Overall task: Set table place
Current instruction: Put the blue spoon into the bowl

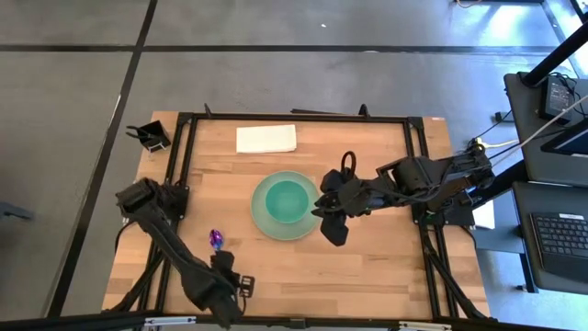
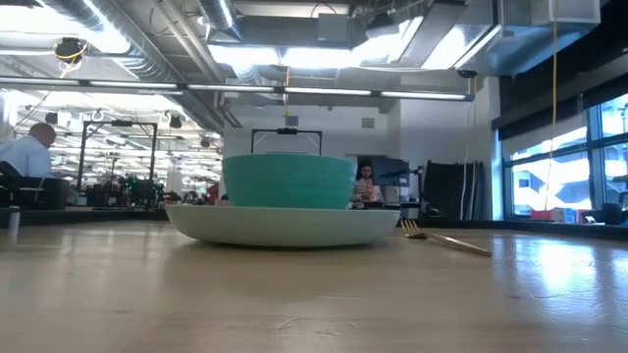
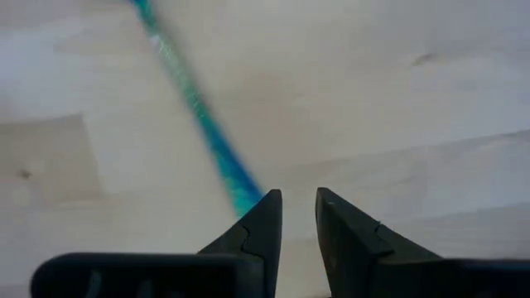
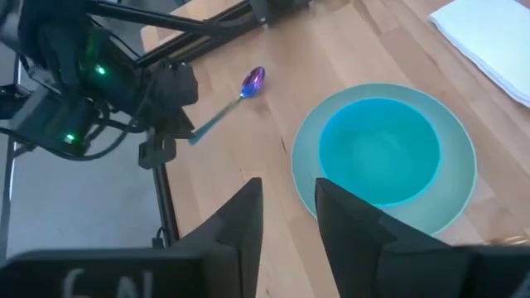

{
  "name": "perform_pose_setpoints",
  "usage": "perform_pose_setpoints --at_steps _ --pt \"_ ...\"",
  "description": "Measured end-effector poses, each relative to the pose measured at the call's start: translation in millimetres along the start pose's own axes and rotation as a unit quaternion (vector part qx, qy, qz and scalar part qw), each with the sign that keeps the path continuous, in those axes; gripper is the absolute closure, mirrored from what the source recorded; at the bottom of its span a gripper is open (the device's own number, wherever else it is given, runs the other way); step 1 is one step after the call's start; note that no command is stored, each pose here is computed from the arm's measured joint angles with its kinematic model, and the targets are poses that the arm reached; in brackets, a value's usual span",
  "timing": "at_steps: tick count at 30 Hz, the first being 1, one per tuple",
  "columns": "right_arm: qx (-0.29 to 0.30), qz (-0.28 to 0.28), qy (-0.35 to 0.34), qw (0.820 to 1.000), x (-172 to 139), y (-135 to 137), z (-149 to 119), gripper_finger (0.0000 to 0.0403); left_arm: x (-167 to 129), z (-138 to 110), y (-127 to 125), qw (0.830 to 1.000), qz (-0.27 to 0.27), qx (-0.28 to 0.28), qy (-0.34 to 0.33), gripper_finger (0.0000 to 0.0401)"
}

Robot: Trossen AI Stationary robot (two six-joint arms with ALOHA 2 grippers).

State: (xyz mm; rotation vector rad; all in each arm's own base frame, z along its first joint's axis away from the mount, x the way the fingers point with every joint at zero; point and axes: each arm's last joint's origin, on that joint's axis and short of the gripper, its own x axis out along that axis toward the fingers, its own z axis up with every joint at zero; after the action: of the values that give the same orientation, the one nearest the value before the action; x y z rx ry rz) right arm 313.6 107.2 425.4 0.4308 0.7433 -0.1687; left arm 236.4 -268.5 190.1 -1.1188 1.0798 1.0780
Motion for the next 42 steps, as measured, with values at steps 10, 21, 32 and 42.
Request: perform_pose_setpoints --at_steps 10,21,32,42 --pt "0.000 0.000 0.000 1.000 0 0 0 0.0289 21 0 9 0.995 0.092 0.010 -0.031 0.0369" --pt "0.015 0.000 0.000 1.000 0 0 0 0.0289 33 10 13 0.992 0.113 0.019 -0.047 0.0314" --pt "0.019 0.005 -0.006 1.000 0 1 1 0.0289 55 17 27 0.991 0.118 0.001 -0.057 0.0253" --pt "0.020 0.005 -0.008 1.000 0 1 2 0.0289 62 15 39 0.991 0.106 0.029 -0.082 0.0274"
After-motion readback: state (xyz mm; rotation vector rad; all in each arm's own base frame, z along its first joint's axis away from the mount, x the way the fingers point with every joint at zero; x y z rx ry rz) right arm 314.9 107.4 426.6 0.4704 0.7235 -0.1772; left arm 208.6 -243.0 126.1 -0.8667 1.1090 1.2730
